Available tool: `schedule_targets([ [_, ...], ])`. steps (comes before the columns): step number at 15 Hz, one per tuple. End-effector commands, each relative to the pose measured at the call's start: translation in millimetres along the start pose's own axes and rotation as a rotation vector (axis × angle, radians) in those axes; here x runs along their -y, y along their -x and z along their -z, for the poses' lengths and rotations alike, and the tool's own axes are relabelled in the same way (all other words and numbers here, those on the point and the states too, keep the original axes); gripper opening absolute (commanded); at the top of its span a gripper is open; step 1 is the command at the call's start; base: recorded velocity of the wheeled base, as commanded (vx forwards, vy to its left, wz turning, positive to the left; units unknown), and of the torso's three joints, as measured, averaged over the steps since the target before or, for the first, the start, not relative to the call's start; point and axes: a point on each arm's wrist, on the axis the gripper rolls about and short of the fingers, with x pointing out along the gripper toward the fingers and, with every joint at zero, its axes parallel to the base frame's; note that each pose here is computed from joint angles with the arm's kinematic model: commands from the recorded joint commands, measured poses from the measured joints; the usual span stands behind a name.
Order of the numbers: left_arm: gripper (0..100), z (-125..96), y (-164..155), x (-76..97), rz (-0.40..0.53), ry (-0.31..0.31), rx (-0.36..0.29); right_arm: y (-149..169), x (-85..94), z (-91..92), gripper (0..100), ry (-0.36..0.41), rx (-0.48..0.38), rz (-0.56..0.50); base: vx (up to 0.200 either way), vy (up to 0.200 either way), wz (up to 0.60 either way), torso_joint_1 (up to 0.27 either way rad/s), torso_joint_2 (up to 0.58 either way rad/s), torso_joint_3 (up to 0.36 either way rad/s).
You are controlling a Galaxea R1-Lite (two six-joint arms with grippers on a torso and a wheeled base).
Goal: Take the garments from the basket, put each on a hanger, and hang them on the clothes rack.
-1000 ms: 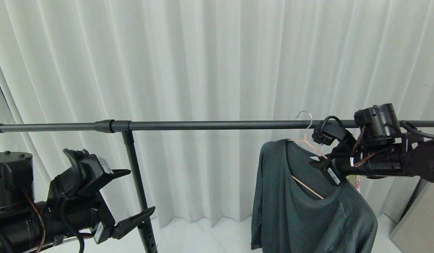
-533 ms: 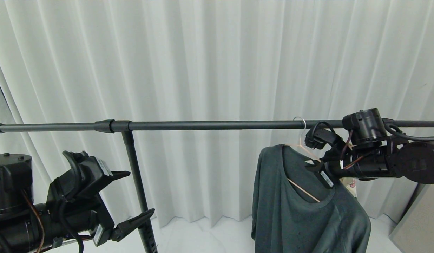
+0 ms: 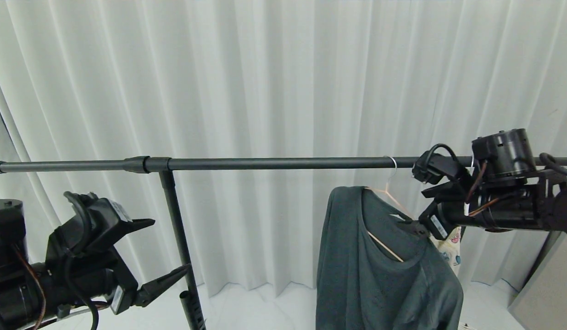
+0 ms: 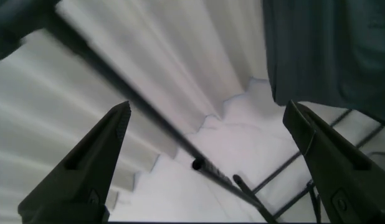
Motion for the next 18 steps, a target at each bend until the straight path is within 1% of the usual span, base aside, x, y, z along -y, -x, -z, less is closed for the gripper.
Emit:
schedule_targets([
  [1,100,6,14,-4.9,-0.081,0.02,-0.008,65,-4.9,-7.8,100,-0.05,0.155,0.048,0.0,0.0,0.0,0.0,0.0,0.0],
  [2,100,8,24,-7.2,-0.134,0.041,-0.007,91,-5.3,-5.4,100,-0.074,0.209,0.087,0.0,0.0,0.0,0.0,0.0,0.0],
  [3,100,8,32,-9.2,-0.181,0.074,0.005,112,-4.2,0.6,100,-0.1,0.236,0.152,0.0,0.0,0.0,0.0,0.0,0.0],
  [4,100,7,40,-9.5,-0.228,0.112,0.016,133,-2.0,11.9,100,-0.127,0.246,0.25,0.0,0.0,0.0,0.0,0.0,0.0],
  [5,100,8,47,-9.1,-0.3,0.143,0.002,152,-0.4,27.4,100,-0.154,0.235,0.343,0.0,0.0,0.0,0.0,0.0,0.0],
  [7,100,12,59,-4.3,-0.457,0.183,-0.048,181,-4.9,54.2,100,-0.199,0.196,0.44,0.0,0.0,0.0,0.0,0.0,0.0],
  [8,100,13,64,-1.1,-0.519,0.201,-0.061,195,-9.0,64.3,100,-0.219,0.182,0.483,0.0,0.0,0.0,0.0,0.0,0.0],
  [9,100,15,67,1.3,-0.56,0.213,-0.073,205,-12.3,71.2,100,-0.234,0.173,0.52,0.0,0.0,0.0,0.0,0.0,0.0],
  [11,100,14,70,2.9,-0.6,0.213,-0.075,215,-17.5,80.5,100,-0.228,0.164,0.573,0.0,0.0,0.0,0.0,0.0,0.0],
  [13,100,13,73,4.3,-0.61,0.205,-0.062,219,-20.8,86.8,100,-0.213,0.154,0.603,0.0,0.0,0.0,0.0,0.0,0.0],
  [16,100,13,77,7.5,-0.618,0.19,-0.051,220,-25.8,93.8,100,-0.202,0.148,0.615,0.0,0.0,0.0,0.0,0.0,0.0],
  [18,100,12,77,7.8,-0.619,0.19,-0.048,220,-26.6,94.9,100,-0.196,0.146,0.615,-0.2,0.0,0.0,0.005,0.0,0.0],
])
